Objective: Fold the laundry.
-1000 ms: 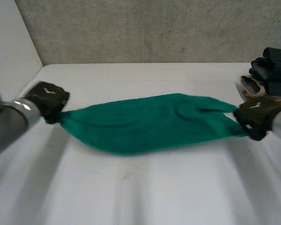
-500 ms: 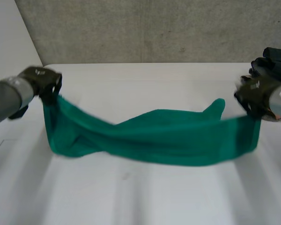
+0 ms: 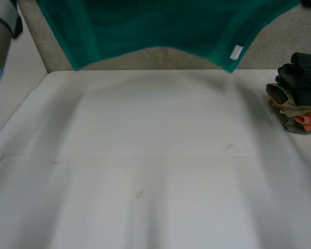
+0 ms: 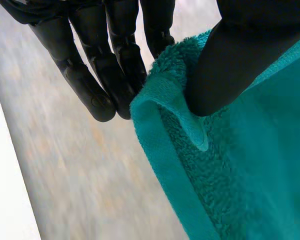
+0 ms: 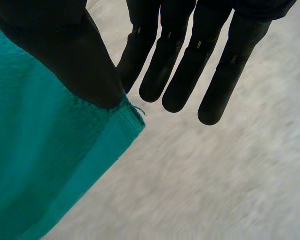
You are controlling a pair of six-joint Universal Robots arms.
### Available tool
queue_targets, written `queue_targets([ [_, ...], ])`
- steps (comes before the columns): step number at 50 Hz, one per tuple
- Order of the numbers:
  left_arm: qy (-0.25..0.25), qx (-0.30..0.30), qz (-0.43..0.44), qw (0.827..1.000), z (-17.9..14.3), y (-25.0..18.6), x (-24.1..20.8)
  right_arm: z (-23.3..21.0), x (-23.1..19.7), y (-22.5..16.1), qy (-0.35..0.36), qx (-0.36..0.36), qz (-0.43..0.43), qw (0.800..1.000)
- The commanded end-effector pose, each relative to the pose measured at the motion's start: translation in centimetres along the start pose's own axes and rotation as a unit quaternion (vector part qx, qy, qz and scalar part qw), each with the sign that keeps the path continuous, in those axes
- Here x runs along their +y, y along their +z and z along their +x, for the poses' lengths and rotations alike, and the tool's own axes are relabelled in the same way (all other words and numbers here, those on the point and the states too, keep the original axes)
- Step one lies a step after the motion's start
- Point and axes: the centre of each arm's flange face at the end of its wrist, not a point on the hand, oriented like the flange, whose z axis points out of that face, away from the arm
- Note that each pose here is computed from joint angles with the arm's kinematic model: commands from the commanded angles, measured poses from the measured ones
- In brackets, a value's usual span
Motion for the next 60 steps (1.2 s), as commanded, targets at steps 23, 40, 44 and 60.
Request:
queue_targets([
  [23, 0.108, 0.14, -0.482, 0.858, 0.5, -17.6, 15.3, -2.3, 13.6, -17.0, -0.142, -0.28, -0.438, 0.842],
  [40, 0.124, 0.173, -0.571, 0.793, -0.1, -21.0, 13.4, -1.3, 11.5, -20.1, -0.258, -0.341, -0.444, 0.788],
  [44, 0.094, 0.142, -0.551, 0.817, 0.0, -19.1, 13.6, -2.2, 12.5, -18.0, -0.24, -0.307, -0.411, 0.824],
  [60, 0.072, 0.041, -0.54, 0.838, -1.0, -13.9, 17.4, -5.6, 17.1, -9.7, -0.225, -0.206, -0.246, 0.92],
])
